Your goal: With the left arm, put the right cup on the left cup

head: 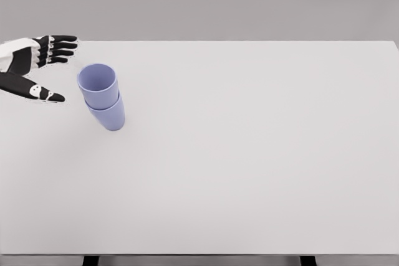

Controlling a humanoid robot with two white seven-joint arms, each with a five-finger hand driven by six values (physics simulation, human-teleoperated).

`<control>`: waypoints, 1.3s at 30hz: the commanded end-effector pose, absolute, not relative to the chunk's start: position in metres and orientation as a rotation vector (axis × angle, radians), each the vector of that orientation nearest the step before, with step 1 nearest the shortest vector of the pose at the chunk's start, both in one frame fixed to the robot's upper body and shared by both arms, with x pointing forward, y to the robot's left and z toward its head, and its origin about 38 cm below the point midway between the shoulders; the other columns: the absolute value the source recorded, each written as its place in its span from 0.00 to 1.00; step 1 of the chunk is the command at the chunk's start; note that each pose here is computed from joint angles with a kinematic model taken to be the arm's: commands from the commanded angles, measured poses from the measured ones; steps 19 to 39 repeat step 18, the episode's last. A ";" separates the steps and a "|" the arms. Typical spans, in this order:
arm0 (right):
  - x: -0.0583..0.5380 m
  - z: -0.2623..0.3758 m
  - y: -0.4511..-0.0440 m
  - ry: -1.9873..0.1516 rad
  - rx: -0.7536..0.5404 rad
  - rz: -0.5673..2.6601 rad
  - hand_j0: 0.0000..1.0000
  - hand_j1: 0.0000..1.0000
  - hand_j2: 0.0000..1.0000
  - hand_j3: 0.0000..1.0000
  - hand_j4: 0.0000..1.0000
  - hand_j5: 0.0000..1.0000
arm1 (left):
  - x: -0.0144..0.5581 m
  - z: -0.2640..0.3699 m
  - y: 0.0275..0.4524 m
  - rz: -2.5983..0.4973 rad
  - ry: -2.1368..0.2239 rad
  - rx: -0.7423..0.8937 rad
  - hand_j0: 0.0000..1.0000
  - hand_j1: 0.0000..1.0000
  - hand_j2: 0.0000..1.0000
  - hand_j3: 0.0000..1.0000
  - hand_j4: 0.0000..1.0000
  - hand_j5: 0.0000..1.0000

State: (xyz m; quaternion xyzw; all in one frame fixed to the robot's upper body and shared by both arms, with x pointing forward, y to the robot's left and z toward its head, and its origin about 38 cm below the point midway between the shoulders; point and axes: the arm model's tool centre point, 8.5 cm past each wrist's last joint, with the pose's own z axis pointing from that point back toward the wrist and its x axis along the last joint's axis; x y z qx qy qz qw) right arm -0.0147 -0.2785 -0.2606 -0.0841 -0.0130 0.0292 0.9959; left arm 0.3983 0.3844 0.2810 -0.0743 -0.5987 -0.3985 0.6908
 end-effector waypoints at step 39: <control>-0.015 -0.261 -0.279 -0.026 -0.168 0.058 1.00 1.00 1.00 1.00 1.00 1.00 | 0.394 0.283 0.392 -0.862 -1.373 -0.164 1.00 1.00 1.00 1.00 1.00 1.00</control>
